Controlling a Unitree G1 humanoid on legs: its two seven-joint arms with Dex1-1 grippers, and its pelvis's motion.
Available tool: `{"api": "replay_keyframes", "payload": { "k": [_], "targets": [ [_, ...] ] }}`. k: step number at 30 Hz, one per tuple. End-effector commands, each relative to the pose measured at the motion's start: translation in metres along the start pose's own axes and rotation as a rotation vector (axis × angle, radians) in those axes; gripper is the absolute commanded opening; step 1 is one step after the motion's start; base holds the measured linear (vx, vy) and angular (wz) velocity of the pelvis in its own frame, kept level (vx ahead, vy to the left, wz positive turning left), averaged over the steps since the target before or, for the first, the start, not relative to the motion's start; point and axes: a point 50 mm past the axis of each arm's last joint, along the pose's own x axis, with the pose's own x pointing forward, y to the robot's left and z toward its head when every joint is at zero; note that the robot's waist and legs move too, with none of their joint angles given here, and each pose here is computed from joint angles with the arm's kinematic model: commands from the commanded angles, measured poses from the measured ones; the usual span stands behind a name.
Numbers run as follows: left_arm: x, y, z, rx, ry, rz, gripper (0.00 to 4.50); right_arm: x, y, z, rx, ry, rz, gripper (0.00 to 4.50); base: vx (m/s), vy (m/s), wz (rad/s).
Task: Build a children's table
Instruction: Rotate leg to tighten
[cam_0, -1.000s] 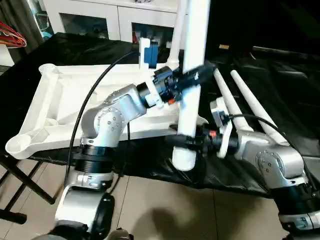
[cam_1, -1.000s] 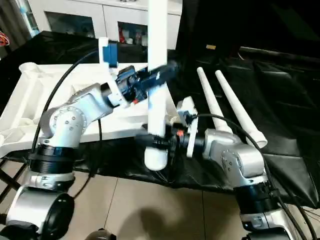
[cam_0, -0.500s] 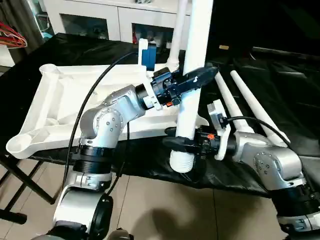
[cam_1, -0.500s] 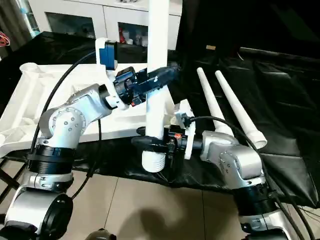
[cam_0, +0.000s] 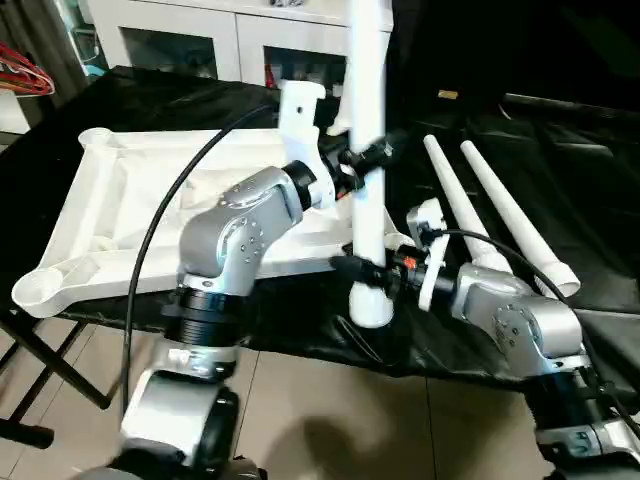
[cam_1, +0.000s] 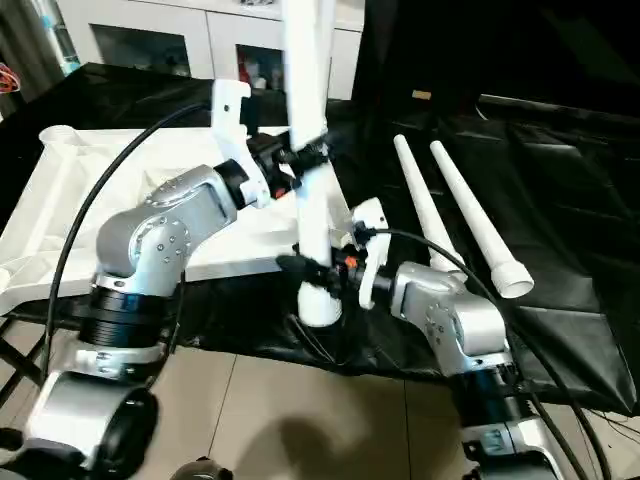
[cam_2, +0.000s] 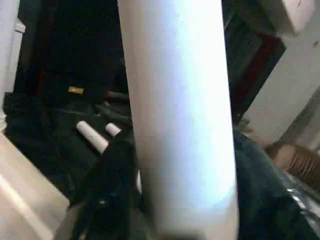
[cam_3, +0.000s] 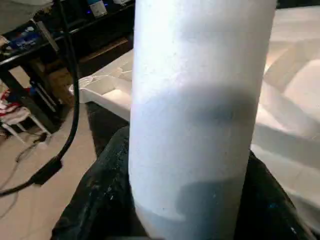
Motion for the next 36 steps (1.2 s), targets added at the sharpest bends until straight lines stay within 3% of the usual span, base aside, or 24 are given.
{"api": "replay_keyframes", "payload": {
  "k": [1,6,10,11,14,20,28,36],
  "targets": [
    [0.000,0.000,0.001,-0.032,-0.002,0.021,2.30,0.001,0.002,0.015,-0.060,-0.055,0.013,1.89,0.000,0.000,0.00],
    [0.000,-0.009,0.002,-0.080,-0.031,-0.024,1.87,0.001,0.000,0.015,-0.101,-0.049,-0.023,1.89,0.000,0.000,0.00],
    [0.001,-0.013,0.003,-0.071,-0.028,-0.048,1.81,-0.001,-0.005,0.013,-0.101,-0.028,-0.043,1.89,0.000,0.000,0.00],
    [0.001,-0.013,0.003,-0.071,-0.027,-0.051,1.78,-0.001,-0.005,0.013,-0.097,-0.028,-0.039,2.45,0.000,0.000,0.00],
    [0.001,-0.013,0.005,-0.044,-0.020,-0.058,1.77,-0.004,-0.009,0.016,-0.072,-0.029,-0.032,2.59,0.000,0.000,0.00],
    [0.001,-0.018,0.007,0.077,0.023,-0.111,1.75,-0.018,-0.009,0.025,-0.135,0.032,0.046,3.10,0.000,0.000,0.00],
    [0.005,-0.025,0.008,0.160,0.045,-0.162,1.75,-0.027,-0.013,0.020,-0.129,0.142,0.089,3.14,0.000,0.000,0.00],
    [0.006,-0.033,0.007,0.157,0.042,-0.205,1.75,-0.020,-0.011,0.010,-0.069,0.158,0.126,3.14,0.000,0.000,0.00]
  ]
}}
